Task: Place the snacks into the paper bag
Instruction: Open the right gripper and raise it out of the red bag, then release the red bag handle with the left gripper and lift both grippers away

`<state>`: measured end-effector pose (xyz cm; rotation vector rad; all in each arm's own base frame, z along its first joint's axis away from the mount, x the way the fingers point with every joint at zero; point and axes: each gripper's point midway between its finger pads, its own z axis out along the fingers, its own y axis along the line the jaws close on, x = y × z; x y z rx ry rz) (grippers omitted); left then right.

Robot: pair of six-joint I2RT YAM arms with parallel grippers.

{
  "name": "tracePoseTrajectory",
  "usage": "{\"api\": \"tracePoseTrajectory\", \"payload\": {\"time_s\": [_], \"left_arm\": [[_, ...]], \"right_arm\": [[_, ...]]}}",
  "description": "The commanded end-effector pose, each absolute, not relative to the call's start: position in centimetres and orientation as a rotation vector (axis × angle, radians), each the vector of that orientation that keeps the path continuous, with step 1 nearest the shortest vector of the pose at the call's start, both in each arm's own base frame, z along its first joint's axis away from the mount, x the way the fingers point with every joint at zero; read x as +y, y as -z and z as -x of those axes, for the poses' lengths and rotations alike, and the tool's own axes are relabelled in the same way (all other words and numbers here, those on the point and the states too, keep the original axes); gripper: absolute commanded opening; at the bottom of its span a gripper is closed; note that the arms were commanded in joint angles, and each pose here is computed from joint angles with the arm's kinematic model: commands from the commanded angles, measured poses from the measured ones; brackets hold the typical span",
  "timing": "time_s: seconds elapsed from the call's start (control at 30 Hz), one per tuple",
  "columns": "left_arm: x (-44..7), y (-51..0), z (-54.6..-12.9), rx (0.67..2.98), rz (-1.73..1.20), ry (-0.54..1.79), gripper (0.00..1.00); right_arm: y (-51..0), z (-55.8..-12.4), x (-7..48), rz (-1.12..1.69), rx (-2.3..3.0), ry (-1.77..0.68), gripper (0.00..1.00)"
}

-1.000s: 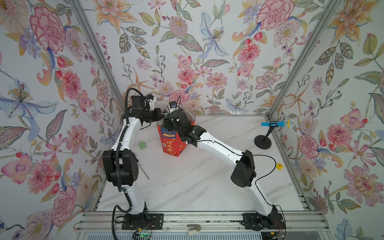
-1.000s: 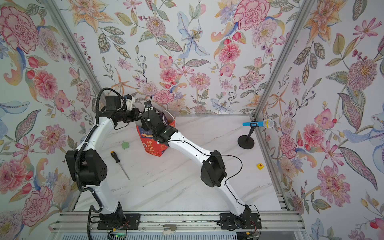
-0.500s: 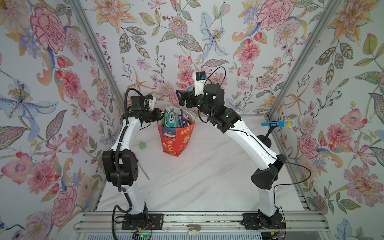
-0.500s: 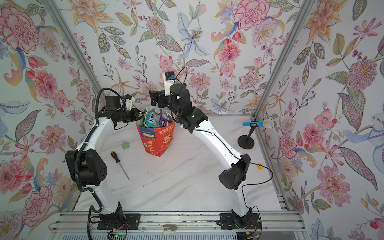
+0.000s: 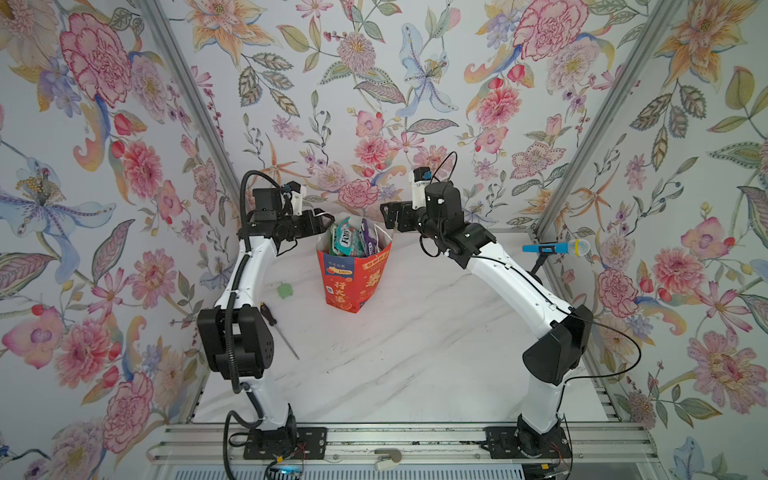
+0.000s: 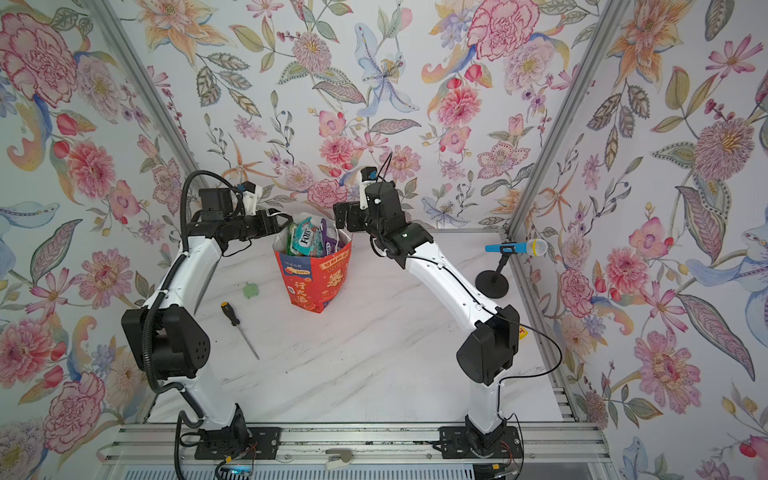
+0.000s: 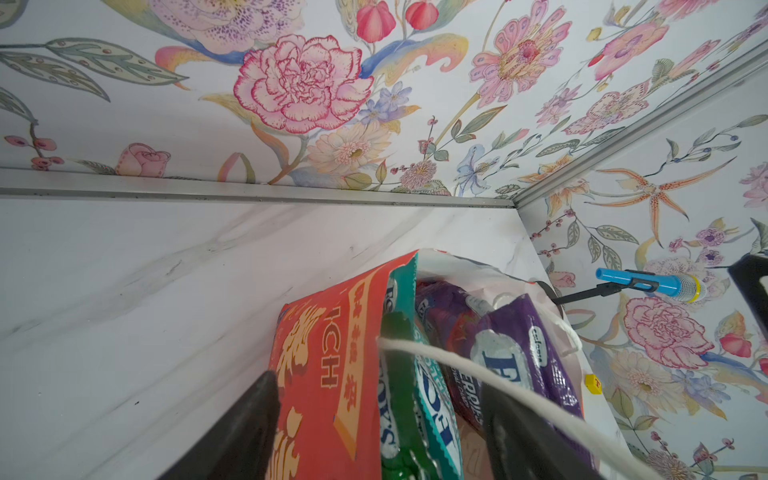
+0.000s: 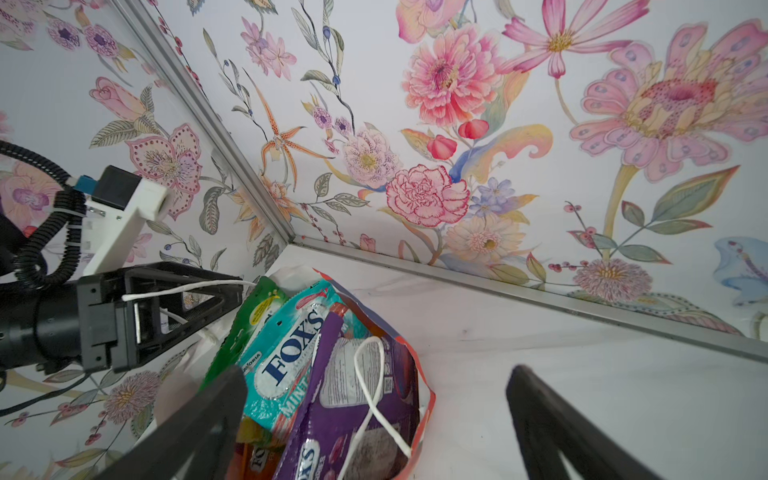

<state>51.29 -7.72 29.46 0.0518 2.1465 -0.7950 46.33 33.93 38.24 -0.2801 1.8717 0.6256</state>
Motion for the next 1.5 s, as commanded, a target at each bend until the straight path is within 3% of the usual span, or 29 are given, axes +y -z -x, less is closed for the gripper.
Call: {"api": "tracePoseTrajectory", "payload": {"time_s": [0.0,0.13,0.37,0.93,1.47], "left_arm": [[-7.8,-32.3,-50.4,2.067,-0.094,0.831,0.90],[-7.9,-34.8,-49.8,1.971,-0.124,0.885,0.99],[-6.4,-36.1,-49.2,1.863,-0.088,0.959,0.99],[-4.7,-28.9,-49.9,2.150,-0.090,0.709,0.99],[-6.7,-24.9,-49.5,2.322,-0.220,0.547,0.99]], "right_arm": [[-41.9,-45.6,31.4,0.231,1.807,-0.662,0.99],[-41.6,-45.8,29.8,0.214,1.815,-0.635,0.99],[-41.5,-46.1,27.0,0.165,1.822,-0.609,0.99],[-40.2,-46.6,26.1,0.133,1.847,-0.642,0.99],[-39.2,-47.2,25.2,0.097,1.859,-0.683,0.99]]}}
